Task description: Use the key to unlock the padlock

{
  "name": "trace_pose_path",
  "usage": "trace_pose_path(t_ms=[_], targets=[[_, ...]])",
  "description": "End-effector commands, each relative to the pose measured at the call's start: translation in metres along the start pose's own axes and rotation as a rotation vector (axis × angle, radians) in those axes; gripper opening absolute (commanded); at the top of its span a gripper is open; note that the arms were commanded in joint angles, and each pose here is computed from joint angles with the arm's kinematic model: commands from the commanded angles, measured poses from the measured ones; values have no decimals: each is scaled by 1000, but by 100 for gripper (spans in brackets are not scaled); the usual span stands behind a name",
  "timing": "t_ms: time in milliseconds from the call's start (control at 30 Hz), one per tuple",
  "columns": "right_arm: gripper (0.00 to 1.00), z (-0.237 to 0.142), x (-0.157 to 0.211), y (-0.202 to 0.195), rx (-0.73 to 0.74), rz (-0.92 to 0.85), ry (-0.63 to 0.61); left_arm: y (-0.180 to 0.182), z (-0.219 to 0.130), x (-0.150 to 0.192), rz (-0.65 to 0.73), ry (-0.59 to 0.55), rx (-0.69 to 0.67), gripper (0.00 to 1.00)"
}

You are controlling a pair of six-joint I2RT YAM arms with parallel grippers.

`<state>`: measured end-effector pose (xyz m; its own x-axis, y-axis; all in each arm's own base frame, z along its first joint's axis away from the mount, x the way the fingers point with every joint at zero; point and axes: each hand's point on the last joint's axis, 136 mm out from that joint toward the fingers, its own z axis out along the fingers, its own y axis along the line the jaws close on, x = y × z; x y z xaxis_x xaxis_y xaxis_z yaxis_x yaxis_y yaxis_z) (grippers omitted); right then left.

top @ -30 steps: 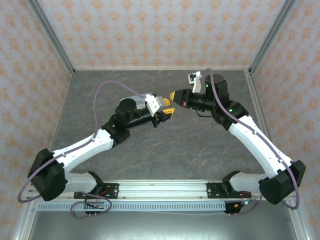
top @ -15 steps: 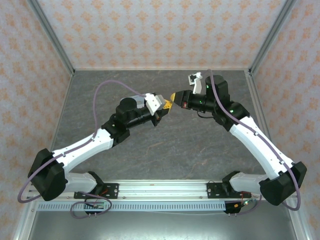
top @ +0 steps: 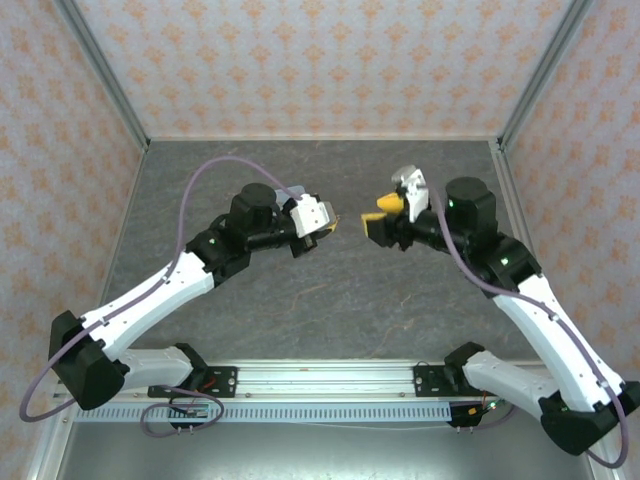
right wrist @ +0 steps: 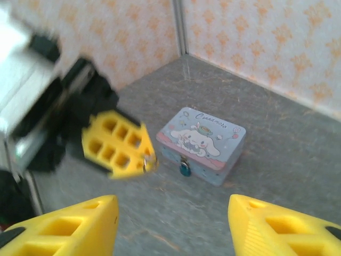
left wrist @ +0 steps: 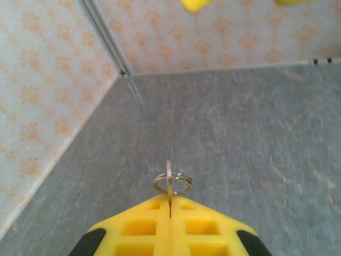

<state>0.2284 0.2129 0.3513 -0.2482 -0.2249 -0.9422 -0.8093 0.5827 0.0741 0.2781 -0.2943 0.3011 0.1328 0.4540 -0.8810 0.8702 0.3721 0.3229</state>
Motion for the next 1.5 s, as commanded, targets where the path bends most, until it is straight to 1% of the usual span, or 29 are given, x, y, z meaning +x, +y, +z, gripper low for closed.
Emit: trace_pose_path(t_ms=[0,33,133,233,367,467,700,933,1367,1467], targets=[[60,6,30,12,-84,-386,44,-19,-13,14,88,125,99,0],[60,7,33,14,-94,-434,54,-19,-13,15,103,146,106,0],[60,11,37,14,-113,-497,82,-22,-15,20,156,194,134,0],[57,17,36,19,-156,-546,101,-25,-15,23,232,205,148,0],[51,28,35,24,-202,-608,105,-25,-16,22,277,209,149,0],[47,36,34,27,-225,-629,95,-25,-16,21,282,213,156,0],[38,45,29,43,-312,-622,44,-26,-13,22,286,218,166,0],[30,53,31,49,-351,-608,40,-29,-12,20,291,212,177,0],[14,57,25,51,-371,-592,23,-31,-12,22,296,216,187,0],[8,58,27,52,-378,-586,28,-31,-12,21,296,214,189,0]])
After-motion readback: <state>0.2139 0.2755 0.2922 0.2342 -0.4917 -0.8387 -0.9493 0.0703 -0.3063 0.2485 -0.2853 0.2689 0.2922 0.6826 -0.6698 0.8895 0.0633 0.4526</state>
